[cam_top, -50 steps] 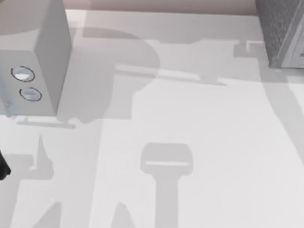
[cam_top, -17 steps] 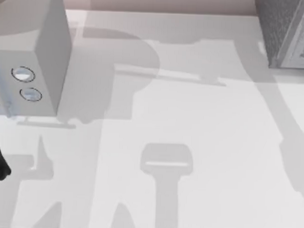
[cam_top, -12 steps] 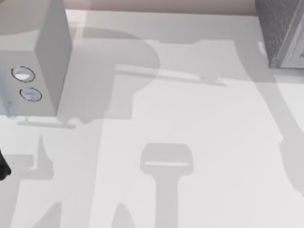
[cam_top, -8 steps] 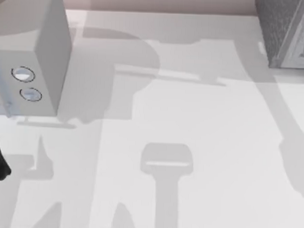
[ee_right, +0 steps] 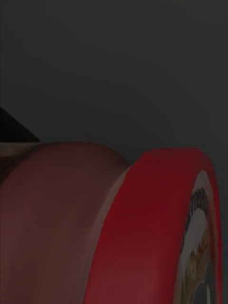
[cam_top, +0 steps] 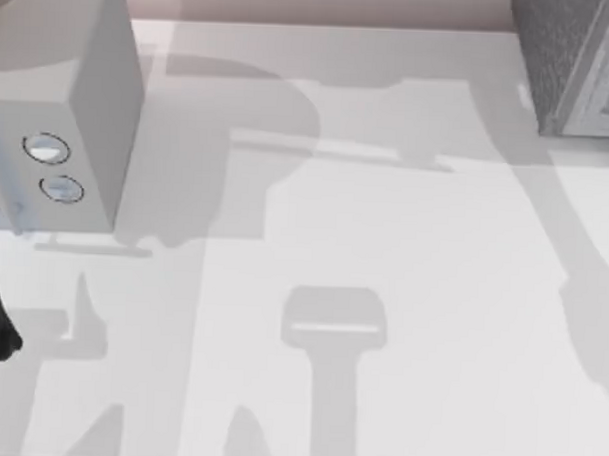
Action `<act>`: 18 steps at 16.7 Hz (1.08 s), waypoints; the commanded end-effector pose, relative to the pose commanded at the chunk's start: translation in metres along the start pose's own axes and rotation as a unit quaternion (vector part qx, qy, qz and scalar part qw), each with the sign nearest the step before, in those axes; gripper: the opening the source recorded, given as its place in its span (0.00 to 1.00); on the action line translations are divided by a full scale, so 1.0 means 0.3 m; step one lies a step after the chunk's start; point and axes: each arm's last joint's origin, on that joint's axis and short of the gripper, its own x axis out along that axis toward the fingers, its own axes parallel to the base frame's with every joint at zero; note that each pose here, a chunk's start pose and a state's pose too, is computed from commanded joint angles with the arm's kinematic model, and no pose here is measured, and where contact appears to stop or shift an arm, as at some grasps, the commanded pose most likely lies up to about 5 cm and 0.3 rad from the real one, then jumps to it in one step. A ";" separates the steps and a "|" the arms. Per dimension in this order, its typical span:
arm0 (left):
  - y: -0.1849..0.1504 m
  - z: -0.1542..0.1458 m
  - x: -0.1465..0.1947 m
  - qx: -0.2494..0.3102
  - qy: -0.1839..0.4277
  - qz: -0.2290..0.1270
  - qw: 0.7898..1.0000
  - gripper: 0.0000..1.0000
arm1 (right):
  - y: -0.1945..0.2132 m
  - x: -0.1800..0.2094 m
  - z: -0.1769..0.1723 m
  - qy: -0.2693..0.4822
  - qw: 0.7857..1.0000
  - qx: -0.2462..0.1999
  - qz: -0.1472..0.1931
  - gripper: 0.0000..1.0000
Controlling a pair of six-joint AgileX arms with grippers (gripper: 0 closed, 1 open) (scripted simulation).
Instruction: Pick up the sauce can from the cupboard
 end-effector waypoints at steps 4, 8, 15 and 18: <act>0.000 0.000 0.000 0.000 0.000 0.000 1.000 1.00 | 0.041 -0.159 0.074 -0.001 1.000 0.001 0.005 0.00; 0.000 0.000 0.000 0.000 0.000 0.000 1.000 1.00 | 0.014 -0.456 0.186 -0.015 1.000 0.007 0.002 0.00; 0.000 0.000 0.000 0.000 0.000 0.000 1.000 1.00 | 0.001 -0.596 0.196 0.000 1.000 0.000 0.000 0.00; 0.000 0.000 0.000 0.000 0.000 0.000 1.000 1.00 | -0.008 -0.607 0.203 -0.006 1.000 0.004 -0.001 0.00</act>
